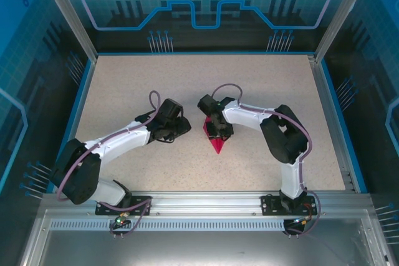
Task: Fold a paper plane with a square sheet of paper (pick it up from the middle)
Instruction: Turn over a paper plane at the center of the table, then reset both arms
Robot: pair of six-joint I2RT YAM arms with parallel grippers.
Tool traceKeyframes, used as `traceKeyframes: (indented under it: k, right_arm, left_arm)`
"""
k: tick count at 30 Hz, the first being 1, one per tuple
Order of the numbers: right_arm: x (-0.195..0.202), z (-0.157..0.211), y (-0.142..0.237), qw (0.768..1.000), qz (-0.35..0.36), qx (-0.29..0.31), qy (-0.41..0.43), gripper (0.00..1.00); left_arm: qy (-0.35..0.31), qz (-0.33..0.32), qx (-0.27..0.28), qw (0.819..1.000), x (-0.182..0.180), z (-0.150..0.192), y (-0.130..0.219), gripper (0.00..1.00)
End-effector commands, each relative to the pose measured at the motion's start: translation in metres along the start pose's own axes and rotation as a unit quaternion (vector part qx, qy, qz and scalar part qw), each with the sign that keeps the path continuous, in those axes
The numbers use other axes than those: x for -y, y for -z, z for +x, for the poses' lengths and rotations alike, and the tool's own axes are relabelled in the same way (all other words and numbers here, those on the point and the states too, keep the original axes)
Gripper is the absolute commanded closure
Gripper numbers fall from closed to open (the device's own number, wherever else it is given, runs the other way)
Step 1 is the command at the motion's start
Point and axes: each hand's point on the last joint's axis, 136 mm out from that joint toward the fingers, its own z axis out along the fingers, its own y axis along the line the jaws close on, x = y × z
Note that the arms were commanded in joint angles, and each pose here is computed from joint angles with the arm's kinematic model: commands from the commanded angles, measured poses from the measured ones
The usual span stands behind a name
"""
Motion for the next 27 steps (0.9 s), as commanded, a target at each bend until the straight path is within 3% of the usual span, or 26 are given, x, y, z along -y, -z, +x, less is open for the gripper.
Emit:
traceKeyframes:
  k: [1,7,11,15,19,20,23,27]
  right_arm:
    - [0.000,-0.011,0.038,0.999,-0.009,0.033,0.016,0.57]
    - [0.004,-0.015,0.084,0.996,-0.024,0.079,0.020,0.53]
    - [0.021,-0.024,0.145,0.983,-0.027,0.178,0.024,0.44]
    - [0.064,-0.027,0.209,0.953,0.017,0.301,0.016,0.42]
    - [0.117,-0.020,0.247,0.914,0.081,0.398,-0.016,0.34]
    - [0.133,-0.016,0.251,0.905,0.103,0.413,-0.030,0.30]
    - [0.181,-0.006,0.250,0.880,0.171,0.436,-0.080,0.04]
    - [0.220,-0.004,0.204,0.887,0.212,0.404,-0.067,0.01]
  left_arm:
    - [-0.012,0.011,0.020,1.000,0.010,-0.012,0.013,0.54]
    - [-0.018,0.012,0.028,0.999,0.011,-0.015,0.018,0.54]
    - [-0.030,0.014,0.044,0.999,0.012,-0.020,0.025,0.53]
    - [-0.046,0.009,0.073,0.996,0.010,-0.030,0.037,0.49]
    - [-0.065,-0.003,0.106,0.992,0.004,-0.039,0.048,0.42]
    - [-0.072,-0.007,0.116,0.991,0.002,-0.042,0.051,0.40]
    - [-0.088,-0.028,0.147,0.985,-0.006,-0.051,0.061,0.25]
    - [-0.107,-0.066,0.193,0.973,-0.024,-0.062,0.075,0.03]
